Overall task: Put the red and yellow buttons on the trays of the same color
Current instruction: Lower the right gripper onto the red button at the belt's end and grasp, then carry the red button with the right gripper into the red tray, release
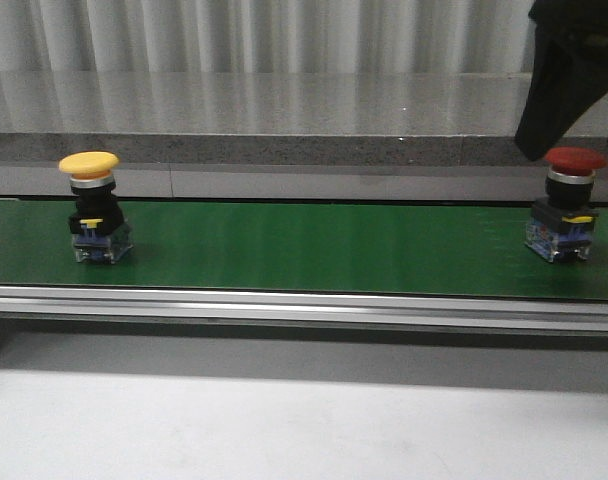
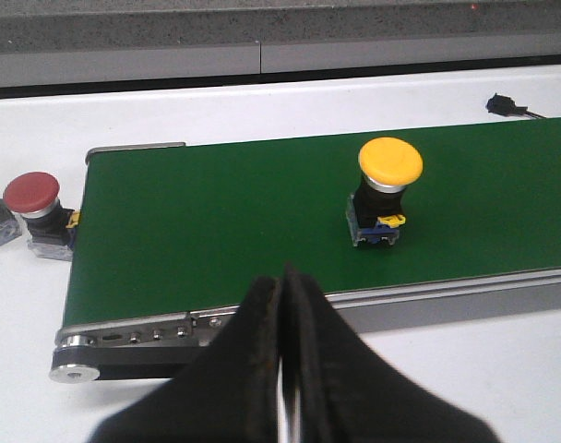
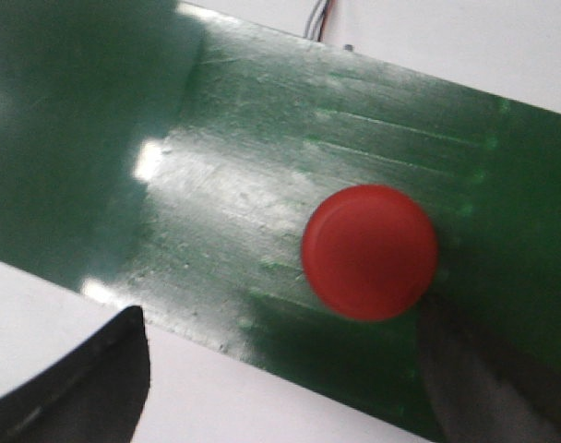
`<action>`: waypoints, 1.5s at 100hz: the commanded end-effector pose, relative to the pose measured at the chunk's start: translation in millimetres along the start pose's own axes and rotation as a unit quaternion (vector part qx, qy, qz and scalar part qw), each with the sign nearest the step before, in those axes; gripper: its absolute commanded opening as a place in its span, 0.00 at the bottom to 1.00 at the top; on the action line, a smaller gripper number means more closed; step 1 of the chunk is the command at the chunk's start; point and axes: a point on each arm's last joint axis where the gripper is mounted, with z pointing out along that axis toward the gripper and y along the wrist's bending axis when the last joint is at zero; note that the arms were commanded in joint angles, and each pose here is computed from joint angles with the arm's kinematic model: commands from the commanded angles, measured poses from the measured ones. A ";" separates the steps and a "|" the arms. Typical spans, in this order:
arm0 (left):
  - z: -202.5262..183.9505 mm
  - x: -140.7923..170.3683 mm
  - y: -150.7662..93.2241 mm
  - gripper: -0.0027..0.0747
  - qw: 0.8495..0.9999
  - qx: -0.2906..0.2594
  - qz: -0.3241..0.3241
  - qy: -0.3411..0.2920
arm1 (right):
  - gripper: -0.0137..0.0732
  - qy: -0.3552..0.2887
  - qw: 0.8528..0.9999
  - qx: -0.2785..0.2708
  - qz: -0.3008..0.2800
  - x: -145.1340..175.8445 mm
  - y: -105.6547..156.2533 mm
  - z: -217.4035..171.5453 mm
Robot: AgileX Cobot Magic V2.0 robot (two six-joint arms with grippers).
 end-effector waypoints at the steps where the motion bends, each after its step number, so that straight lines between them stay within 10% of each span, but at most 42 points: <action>1: -4.5 -13.7 -1.3 0.01 0.999 0.006 -0.003 -0.046 | 0.83 -0.037 0.999 0.008 0.023 -14.7 -9.9 -4.7; 24: -4.5 -13.7 -1.3 0.01 0.999 0.006 -0.003 -0.046 | 0.71 -0.042 0.997 0.031 0.052 -21.4 -34.1 16.2; 48: -4.5 -13.7 -1.3 0.01 0.999 0.006 -0.003 -0.046 | 0.28 -0.051 0.997 0.037 0.049 -23.8 -37.1 20.1; 81: -4.6 -13.9 -1.3 0.01 0.999 0.006 -0.003 -0.047 | 0.29 -0.130 0.979 0.109 0.115 -37.9 -97.3 -33.6; 132: -4.6 -14.1 -1.3 0.01 0.999 0.006 -0.003 -0.048 | 0.29 -0.228 0.874 0.269 0.335 0.8 -260.4 -84.7; 150: -4.6 -14.1 -1.3 0.01 0.999 0.006 -0.003 -0.048 | 0.29 -0.246 0.859 0.277 0.354 3.2 -289.4 -58.1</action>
